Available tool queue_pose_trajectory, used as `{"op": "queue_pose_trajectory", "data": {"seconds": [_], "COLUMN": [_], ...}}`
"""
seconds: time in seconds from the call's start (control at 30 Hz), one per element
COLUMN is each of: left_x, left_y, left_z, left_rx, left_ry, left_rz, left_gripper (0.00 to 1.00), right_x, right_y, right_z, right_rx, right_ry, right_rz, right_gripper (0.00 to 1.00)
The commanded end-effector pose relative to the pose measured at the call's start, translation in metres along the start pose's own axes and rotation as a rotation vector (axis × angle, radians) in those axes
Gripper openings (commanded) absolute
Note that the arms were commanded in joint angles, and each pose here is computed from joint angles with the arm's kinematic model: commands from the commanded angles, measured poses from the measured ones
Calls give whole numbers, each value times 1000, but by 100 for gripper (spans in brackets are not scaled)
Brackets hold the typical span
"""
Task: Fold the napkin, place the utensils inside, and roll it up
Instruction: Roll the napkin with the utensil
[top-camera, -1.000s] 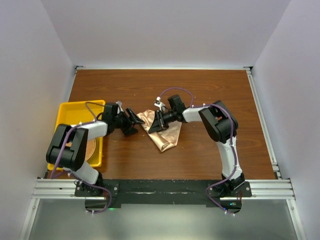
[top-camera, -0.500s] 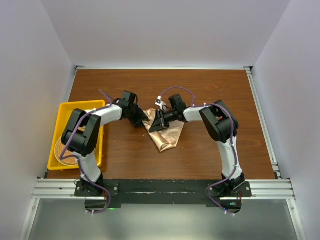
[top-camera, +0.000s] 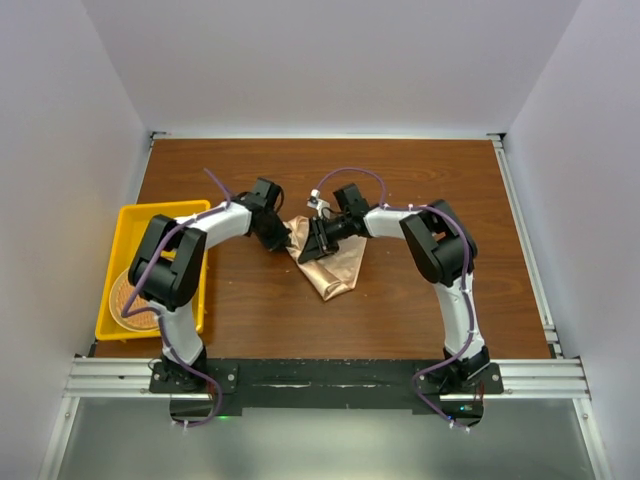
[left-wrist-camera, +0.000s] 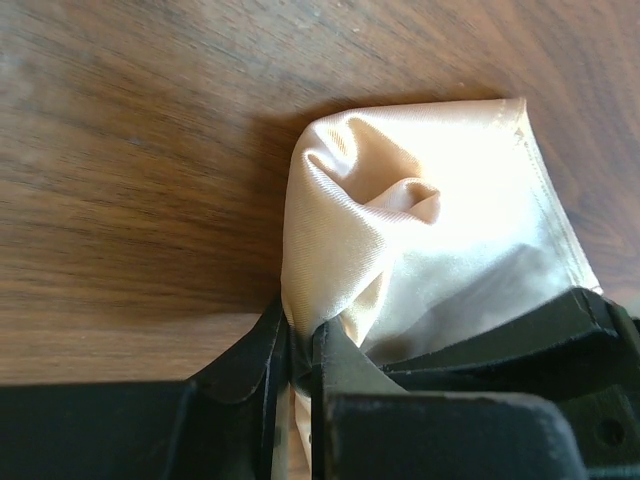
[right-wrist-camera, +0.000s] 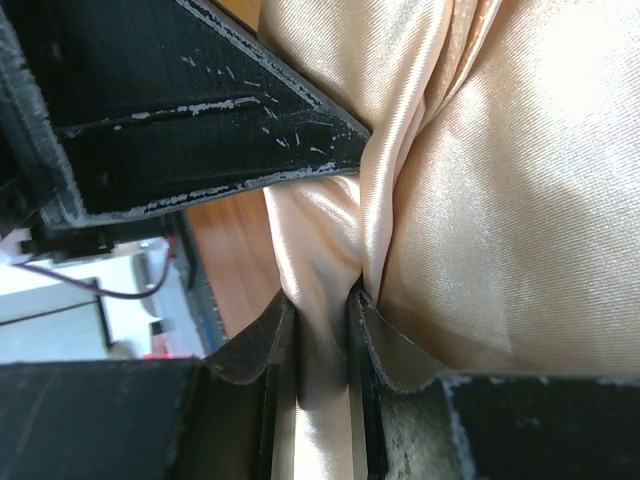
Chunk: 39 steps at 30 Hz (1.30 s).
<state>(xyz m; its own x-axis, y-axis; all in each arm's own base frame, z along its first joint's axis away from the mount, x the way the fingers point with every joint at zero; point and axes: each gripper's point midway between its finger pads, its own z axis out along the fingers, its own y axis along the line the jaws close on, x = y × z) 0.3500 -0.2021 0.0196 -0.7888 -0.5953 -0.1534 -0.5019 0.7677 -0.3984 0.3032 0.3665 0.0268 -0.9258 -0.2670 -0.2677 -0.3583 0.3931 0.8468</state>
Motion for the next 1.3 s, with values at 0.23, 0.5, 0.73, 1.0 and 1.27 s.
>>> {"op": "queue_pose_trajectory", "data": {"seconds": [0.23, 0.5, 0.73, 1.0, 1.27], "left_x": [19, 25, 25, 27, 30], "left_y": [27, 28, 28, 25, 9], "left_z": [-2, -7, -10, -9, -6], "left_rx": [-217, -255, -274, -246, -106], "left_ry": [65, 101, 110, 120, 111], "left_rz": [96, 111, 118, 121, 139], "left_gripper": [0, 0, 0, 0, 0], "right_x": [-7, -9, -1, 15, 24], "right_y": [27, 43, 49, 62, 53], "right_z": [-38, -38, -14, -4, -35], "right_rx": [529, 846, 928, 830, 817], "right_ry": [-1, -146, -200, -301, -395], "right_rz": [-324, -626, -739, -651, -574], "right_gripper": [66, 76, 76, 72, 83]}}
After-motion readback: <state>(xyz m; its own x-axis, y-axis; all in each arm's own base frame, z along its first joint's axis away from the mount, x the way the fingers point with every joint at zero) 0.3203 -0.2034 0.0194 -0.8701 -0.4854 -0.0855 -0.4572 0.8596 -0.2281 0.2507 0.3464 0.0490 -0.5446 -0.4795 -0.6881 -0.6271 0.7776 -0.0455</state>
